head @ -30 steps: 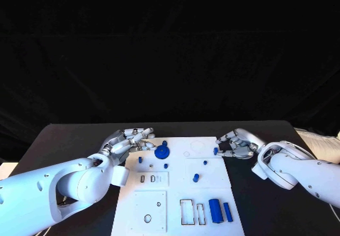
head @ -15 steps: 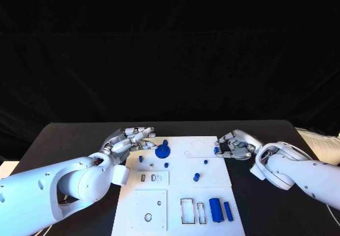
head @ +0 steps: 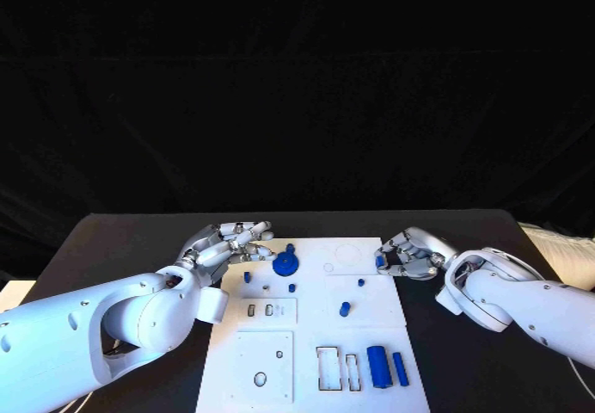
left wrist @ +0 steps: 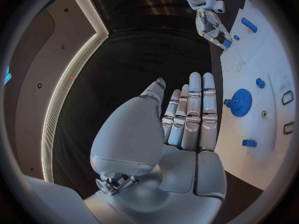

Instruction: Assemble the parts on the task board

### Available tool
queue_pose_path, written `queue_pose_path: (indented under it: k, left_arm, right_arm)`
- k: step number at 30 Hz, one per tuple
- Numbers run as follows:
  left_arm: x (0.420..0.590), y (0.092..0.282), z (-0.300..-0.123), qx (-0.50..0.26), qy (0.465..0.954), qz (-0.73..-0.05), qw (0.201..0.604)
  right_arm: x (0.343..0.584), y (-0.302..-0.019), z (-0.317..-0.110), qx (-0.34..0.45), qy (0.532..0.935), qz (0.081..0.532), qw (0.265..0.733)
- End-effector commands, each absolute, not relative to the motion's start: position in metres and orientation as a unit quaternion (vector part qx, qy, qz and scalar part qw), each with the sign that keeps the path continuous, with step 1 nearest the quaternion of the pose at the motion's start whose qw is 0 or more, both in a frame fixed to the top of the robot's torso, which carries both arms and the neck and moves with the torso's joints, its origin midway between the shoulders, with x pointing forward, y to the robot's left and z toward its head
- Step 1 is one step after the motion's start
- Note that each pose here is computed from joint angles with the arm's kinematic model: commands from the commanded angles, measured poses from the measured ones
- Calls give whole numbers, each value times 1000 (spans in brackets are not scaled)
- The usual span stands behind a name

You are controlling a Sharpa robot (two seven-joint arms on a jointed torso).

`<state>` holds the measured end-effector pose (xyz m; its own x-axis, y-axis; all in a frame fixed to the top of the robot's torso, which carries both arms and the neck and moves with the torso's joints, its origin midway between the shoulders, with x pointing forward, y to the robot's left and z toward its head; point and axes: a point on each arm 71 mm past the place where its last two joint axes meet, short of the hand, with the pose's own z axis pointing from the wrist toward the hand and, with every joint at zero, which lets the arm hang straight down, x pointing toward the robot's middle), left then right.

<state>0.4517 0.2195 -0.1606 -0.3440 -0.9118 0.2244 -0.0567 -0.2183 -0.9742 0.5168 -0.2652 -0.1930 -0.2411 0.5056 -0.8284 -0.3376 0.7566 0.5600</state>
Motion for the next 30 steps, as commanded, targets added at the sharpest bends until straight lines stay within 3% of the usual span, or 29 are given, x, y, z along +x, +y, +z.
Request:
queue_pose_path:
  k: [1,20,30]
  left_arm:
    - [451,217,-159,-457,524,-638,332]
    - [451,217,-159,-457,524,-637,333]
    - [456,225,-161,-461,521,-632,342]
  right_arm:
    - [517,-263,-195,50,715,342,608]
    - [517,-259,-192,51,702,339,624]
    - [502,-222,-168,69,686,354,632]
